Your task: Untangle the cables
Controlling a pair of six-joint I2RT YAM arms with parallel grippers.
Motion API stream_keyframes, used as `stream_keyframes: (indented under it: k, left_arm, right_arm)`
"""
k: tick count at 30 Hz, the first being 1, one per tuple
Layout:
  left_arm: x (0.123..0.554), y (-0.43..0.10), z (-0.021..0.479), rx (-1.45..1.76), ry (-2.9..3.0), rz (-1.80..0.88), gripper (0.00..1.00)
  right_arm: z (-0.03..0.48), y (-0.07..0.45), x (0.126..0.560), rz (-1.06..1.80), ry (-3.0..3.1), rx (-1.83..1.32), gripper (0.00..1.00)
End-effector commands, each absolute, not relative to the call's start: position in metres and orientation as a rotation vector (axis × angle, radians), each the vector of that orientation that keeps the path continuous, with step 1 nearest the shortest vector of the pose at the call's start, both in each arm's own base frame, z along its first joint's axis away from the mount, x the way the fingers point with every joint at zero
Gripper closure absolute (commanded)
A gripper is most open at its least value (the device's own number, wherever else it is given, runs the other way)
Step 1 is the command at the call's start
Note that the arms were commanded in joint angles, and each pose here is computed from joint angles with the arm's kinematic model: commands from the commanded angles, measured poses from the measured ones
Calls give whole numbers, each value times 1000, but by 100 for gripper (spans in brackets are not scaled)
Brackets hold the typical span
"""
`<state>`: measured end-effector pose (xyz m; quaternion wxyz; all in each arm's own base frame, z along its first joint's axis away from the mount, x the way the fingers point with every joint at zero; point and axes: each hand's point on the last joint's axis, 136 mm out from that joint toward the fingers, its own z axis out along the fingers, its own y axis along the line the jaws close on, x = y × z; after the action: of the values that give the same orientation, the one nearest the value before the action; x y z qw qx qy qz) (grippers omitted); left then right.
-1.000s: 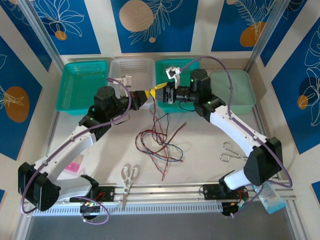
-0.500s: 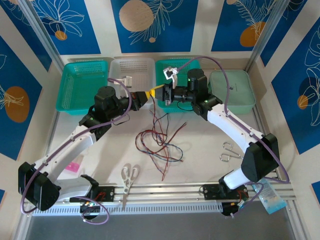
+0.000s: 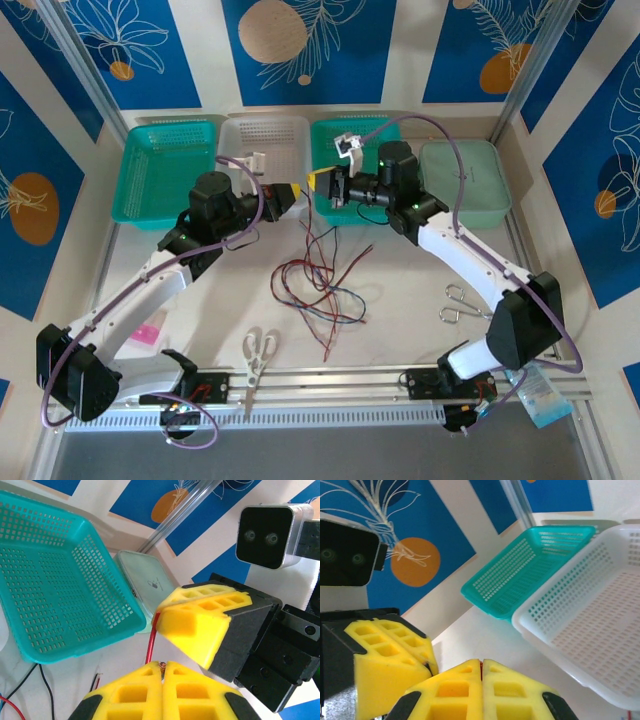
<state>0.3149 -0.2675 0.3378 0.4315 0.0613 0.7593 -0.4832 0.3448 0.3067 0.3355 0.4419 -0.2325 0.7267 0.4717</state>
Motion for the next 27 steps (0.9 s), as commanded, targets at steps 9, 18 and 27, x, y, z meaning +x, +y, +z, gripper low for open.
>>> stream_keyframes:
  k: [9, 18, 27]
  left_arm:
    - [312, -250, 351, 118, 1880, -1117, 100]
    - [313, -237, 347, 83, 1894, -1065, 100]
    - [313, -250, 354, 150, 1896, -1109, 100]
  right_arm:
    - [346, 229, 376, 966, 1781, -251, 100]
    - [366, 135, 386, 771, 1696, 35, 100]
    - [385, 213, 350, 1131, 1823, -368, 45]
